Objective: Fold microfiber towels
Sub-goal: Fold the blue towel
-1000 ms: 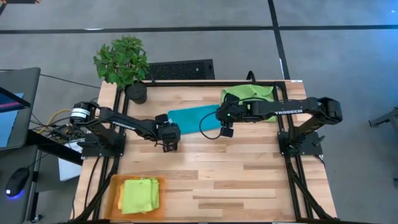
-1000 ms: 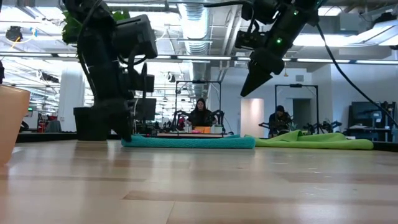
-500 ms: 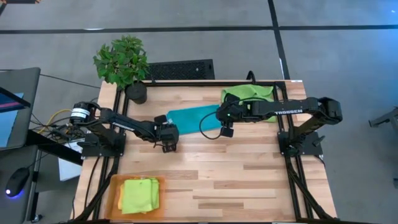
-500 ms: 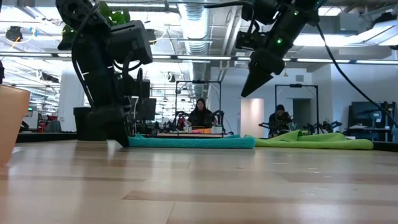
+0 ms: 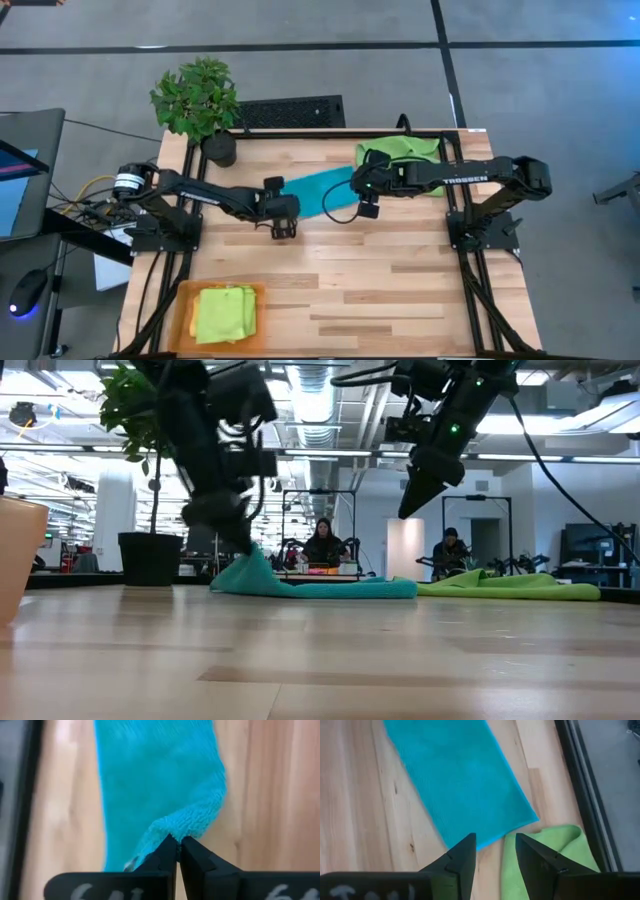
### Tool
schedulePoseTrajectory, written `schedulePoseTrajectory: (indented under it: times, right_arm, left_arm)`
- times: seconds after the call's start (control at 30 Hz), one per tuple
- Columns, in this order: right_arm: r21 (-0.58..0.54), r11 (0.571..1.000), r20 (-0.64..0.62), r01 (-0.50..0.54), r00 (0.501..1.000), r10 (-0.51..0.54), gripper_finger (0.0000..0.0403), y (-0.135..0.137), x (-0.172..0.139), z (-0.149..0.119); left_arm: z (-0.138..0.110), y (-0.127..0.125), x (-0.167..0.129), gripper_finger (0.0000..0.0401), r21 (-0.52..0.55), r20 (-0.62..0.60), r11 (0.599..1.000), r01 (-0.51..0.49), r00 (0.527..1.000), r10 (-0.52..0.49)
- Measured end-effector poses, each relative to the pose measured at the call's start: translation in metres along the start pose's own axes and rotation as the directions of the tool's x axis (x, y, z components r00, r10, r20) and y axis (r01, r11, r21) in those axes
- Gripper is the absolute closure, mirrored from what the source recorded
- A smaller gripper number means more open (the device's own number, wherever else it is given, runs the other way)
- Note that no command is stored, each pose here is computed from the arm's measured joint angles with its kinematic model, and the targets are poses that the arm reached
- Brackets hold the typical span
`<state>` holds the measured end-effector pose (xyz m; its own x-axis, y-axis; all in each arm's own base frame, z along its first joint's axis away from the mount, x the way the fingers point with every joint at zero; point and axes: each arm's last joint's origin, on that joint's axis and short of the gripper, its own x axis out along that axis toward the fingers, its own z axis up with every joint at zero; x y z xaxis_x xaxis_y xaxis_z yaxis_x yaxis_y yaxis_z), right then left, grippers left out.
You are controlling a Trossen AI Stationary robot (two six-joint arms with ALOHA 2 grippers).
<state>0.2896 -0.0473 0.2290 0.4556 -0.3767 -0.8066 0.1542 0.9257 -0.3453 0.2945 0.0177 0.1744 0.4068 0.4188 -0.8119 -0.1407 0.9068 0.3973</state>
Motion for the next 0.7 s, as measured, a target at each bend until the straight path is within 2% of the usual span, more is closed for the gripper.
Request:
schedulePoseTrajectory:
  times: [0.3,0.7]
  right_arm:
    - [0.025,1.000,0.016,0.003,1.000,-0.003,0.0242,-0.004,-0.015,-0.002]
    - [0.055,0.998,0.035,0.004,0.999,-0.006,0.0242,-0.008,-0.026,-0.004]
  left_arm:
    - [0.024,0.029,0.000,0.0400,0.048,0.120,0.999,-0.008,0.993,0.003]
    - [0.042,0.055,0.000,0.0401,0.020,0.295,1.000,-0.012,0.955,0.005]
